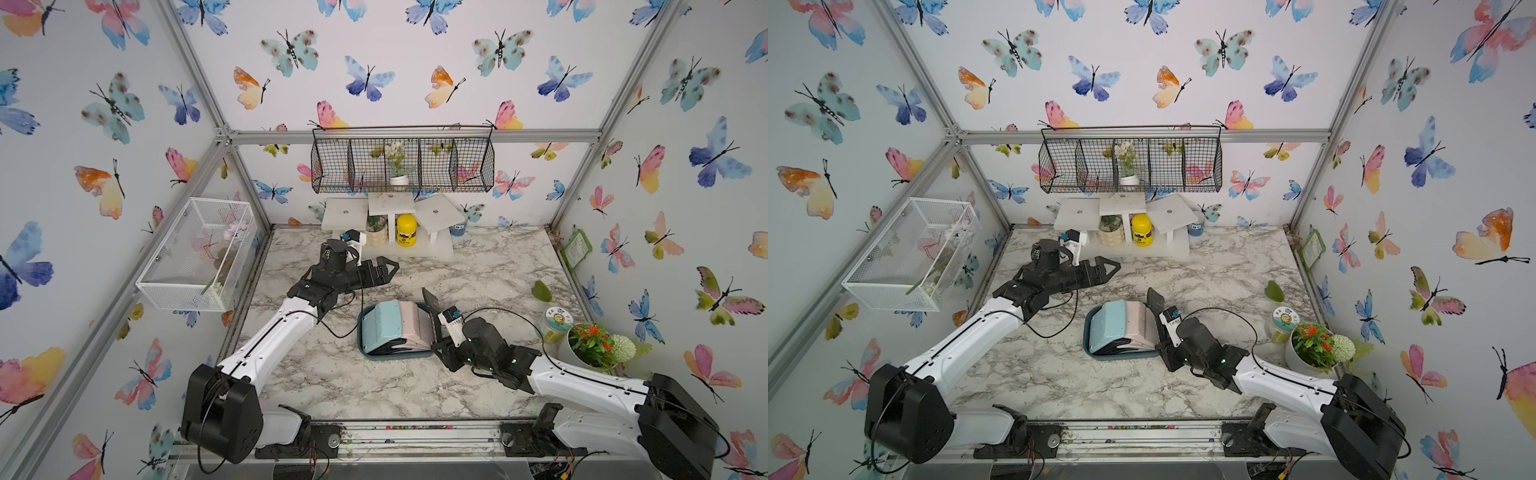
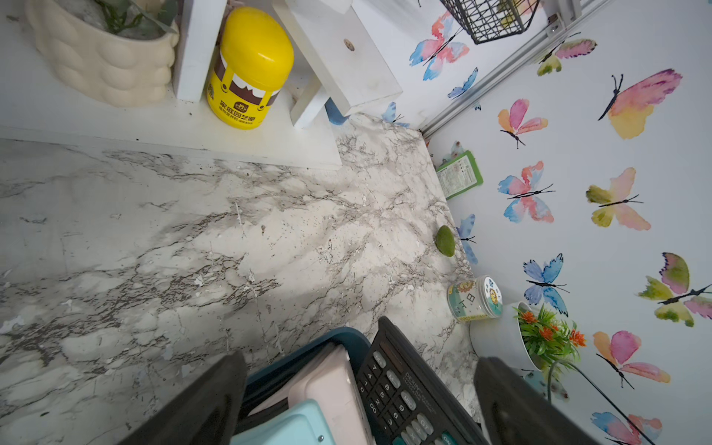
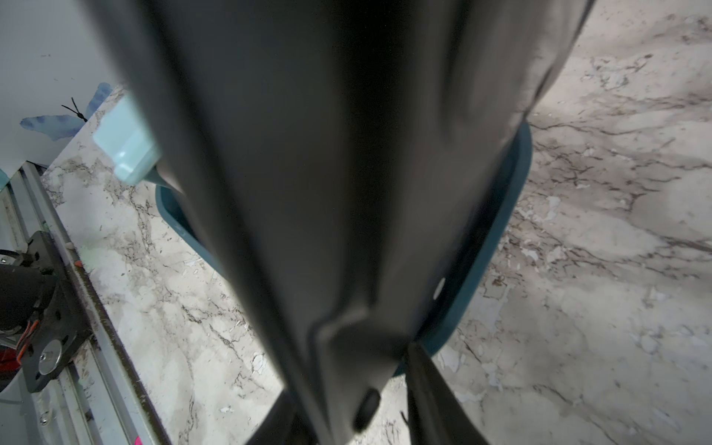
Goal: Put the calculator in the storage box
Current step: Place the calculator in the storage box.
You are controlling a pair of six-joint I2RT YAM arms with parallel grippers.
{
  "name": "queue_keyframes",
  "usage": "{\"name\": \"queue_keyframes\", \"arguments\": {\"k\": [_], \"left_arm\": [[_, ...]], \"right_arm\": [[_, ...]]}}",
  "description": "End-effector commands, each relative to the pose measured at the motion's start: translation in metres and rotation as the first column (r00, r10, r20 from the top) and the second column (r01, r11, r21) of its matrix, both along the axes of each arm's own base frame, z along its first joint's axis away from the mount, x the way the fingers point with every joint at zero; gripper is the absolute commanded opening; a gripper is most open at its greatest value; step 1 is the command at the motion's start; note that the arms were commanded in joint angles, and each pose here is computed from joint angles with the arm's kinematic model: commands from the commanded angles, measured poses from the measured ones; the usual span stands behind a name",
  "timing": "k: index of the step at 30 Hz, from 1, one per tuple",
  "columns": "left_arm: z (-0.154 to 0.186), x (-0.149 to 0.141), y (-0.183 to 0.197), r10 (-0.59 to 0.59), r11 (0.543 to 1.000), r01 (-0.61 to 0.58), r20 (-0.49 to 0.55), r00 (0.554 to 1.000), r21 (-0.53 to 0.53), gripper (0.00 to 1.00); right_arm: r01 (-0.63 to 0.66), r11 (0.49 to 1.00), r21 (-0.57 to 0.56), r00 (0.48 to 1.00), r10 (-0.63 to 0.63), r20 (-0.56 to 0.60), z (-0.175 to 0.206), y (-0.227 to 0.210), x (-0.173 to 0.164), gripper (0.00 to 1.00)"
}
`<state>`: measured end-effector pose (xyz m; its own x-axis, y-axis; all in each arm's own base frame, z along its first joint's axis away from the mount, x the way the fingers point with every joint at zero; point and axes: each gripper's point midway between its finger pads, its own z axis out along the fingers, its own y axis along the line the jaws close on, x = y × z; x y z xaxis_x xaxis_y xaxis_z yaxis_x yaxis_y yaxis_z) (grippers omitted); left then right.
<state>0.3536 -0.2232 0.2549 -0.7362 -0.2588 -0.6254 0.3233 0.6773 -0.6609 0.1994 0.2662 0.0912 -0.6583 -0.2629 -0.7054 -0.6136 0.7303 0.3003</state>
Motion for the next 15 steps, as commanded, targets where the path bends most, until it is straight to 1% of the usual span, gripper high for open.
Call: {"name": "queue_keyframes", "arguments": {"k": [1, 3, 4, 5, 6, 7, 9, 11, 13, 15], "left_arm": [[0.010, -0.004, 0.006, 0.049, 0.998, -0.048, 0.009, 0.999, -0.041, 0.99], [0.012, -0.011, -0.002, -0.018, 0.998, 0.020, 0.025, 1.000, -0.061, 0.99], [0.013, -0.017, -0.010, -0.070, 0.994, 0.071, 0.009, 0.997, -0.088, 0.99], [0.009, -0.019, -0.014, -0.095, 0.991, 0.093, -0.018, 0.995, -0.099, 0.99], [0.004, -0.020, -0.017, -0.097, 0.991, 0.091, -0.064, 0.993, -0.098, 0.99], [-0.002, -0.022, -0.019, -0.104, 0.992, 0.095, -0.117, 0.988, -0.083, 0.99], [-0.011, -0.025, -0.026, -0.121, 0.992, 0.117, -0.155, 0.980, -0.038, 0.99], [-0.016, -0.028, -0.030, -0.096, 0.995, 0.101, -0.145, 0.985, 0.027, 1.00], [-0.017, -0.037, -0.038, -0.106, 0.992, 0.114, -0.136, 0.985, 0.048, 0.99], [-0.018, -0.044, -0.044, -0.111, 0.991, 0.121, -0.138, 0.984, 0.064, 0.97]], "right_arm": [[-0.014, 0.999, -0.041, 0.999, 0.013, -0.039, -0.016, 0.000, -0.010, 0.36], [-0.015, 0.998, -0.060, 0.999, 0.014, -0.029, -0.015, 0.002, -0.008, 0.35], [-0.018, 0.998, -0.067, 1.000, 0.016, -0.025, -0.015, 0.004, -0.008, 0.35], [-0.020, 0.997, -0.075, 1.000, 0.019, -0.019, -0.014, 0.005, -0.007, 0.35], [-0.024, 0.996, -0.089, 1.000, 0.023, -0.013, -0.015, 0.007, -0.008, 0.35], [-0.026, 0.994, -0.102, 1.000, 0.025, -0.010, -0.016, 0.008, -0.008, 0.35], [-0.028, 0.991, -0.135, 1.000, 0.028, 0.001, -0.018, 0.010, -0.010, 0.35], [-0.031, 0.986, -0.165, 0.999, 0.033, 0.009, -0.022, 0.011, -0.013, 0.35], [-0.027, 0.982, -0.186, 1.000, 0.030, 0.010, -0.024, 0.012, -0.015, 0.37], [-0.024, 0.984, -0.178, 1.000, 0.026, 0.009, -0.022, 0.012, -0.016, 0.39]]}}
